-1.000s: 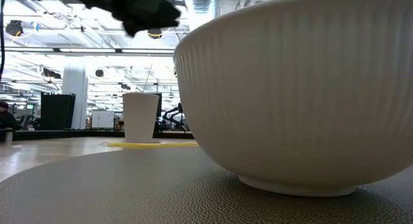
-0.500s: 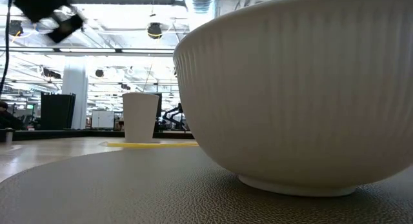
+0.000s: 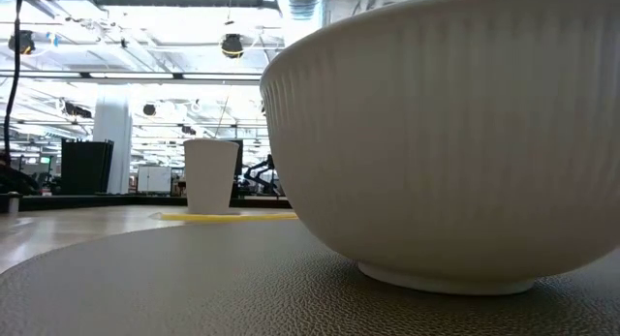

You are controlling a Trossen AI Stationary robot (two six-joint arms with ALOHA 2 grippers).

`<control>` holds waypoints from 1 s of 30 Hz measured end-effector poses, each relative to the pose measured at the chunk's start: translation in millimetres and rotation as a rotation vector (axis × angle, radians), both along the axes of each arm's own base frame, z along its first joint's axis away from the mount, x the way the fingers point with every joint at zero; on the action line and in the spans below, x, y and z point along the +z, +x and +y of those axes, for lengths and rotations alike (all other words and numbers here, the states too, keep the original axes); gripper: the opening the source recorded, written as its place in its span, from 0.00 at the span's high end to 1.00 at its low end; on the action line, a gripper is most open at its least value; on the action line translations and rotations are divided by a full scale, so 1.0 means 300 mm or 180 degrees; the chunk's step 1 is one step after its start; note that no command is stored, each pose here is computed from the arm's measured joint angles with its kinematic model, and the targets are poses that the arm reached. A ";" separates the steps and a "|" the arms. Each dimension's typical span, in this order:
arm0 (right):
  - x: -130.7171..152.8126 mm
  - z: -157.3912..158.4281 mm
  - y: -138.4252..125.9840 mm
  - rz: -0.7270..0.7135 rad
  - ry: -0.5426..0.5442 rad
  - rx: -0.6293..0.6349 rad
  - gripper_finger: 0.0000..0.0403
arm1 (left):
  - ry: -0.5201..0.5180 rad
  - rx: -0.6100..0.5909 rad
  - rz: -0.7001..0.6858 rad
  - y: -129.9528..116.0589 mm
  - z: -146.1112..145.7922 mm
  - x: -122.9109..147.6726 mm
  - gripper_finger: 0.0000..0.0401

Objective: Pick & Place Utensil
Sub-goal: Put the green spoon into the white bowl on the placemat

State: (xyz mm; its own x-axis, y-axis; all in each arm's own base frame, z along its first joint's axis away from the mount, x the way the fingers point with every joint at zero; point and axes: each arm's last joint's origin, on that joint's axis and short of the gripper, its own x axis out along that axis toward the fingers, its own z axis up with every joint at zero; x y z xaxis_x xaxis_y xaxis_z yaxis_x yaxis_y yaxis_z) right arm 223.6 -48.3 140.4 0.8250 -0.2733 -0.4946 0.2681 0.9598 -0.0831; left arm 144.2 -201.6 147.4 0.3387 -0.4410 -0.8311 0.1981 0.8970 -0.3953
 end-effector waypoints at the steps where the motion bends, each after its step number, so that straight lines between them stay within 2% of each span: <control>1: 0.000 0.000 0.000 0.0000 0.0000 0.0000 0.79 | 0.0062 -0.0033 0.0063 -0.006 -0.001 -0.012 0.71; 5: 0.000 0.000 0.000 0.0000 0.0001 -0.0001 0.79 | 0.0327 -0.0129 0.0257 -0.031 0.002 -0.047 0.71; 10: 0.000 0.000 0.000 -0.0003 0.0006 -0.0003 0.79 | 0.0472 -0.0252 0.0196 -0.035 0.006 -0.055 0.71; 21: 0.000 0.000 0.000 -0.0003 0.0006 -0.0004 0.79 | 0.0608 -0.0296 -0.0434 -0.027 0.026 0.015 0.71; 30: 0.000 0.001 0.000 -0.0004 0.0005 -0.0001 0.79 | 0.0940 -0.0402 -0.0211 -0.047 0.047 -0.045 0.71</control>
